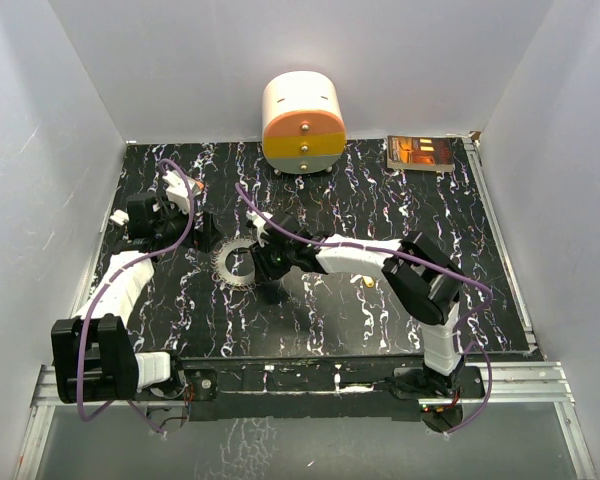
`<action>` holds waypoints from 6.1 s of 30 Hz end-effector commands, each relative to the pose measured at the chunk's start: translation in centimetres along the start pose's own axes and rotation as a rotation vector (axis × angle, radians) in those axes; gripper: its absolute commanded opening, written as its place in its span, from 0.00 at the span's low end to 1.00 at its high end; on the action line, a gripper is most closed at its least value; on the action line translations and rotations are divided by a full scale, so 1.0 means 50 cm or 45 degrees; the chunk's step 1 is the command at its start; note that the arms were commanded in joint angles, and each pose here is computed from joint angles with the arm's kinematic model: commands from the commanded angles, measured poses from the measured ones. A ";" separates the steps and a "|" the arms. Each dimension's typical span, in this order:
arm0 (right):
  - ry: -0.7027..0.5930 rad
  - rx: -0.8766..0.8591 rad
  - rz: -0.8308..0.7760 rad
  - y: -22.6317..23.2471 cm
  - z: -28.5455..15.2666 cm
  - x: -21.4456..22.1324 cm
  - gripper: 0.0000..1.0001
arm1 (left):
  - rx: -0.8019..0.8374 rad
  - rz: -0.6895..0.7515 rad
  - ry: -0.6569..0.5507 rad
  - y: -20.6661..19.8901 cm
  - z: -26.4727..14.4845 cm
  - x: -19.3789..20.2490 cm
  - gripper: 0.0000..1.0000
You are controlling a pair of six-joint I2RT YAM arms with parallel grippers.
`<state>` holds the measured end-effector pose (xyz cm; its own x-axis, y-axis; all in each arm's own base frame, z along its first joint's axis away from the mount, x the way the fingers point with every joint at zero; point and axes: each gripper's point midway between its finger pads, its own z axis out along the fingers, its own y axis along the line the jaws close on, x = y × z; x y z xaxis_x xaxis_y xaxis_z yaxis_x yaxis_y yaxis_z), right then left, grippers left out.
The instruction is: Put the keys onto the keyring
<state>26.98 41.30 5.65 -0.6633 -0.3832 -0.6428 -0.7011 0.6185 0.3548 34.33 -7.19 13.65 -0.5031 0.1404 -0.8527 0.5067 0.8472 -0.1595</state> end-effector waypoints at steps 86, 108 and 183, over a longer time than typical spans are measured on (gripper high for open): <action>-0.645 -0.071 -0.045 0.127 -0.262 -0.316 0.08 | 0.780 0.061 -0.169 -0.265 -0.148 -0.152 0.97; -0.749 -0.147 -0.038 0.184 -0.355 -0.359 0.08 | 0.956 0.145 -0.178 -0.301 -0.133 -0.126 0.88; -0.866 -0.231 -0.051 0.255 -0.438 -0.385 0.08 | 1.055 0.174 -0.191 -0.332 -0.139 -0.150 0.22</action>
<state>25.73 41.51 29.43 -0.4692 -0.0209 -0.8829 -0.7445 0.5470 0.3827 25.10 -18.48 24.67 -0.3890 0.1038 -0.9154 0.9073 0.2150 -0.3612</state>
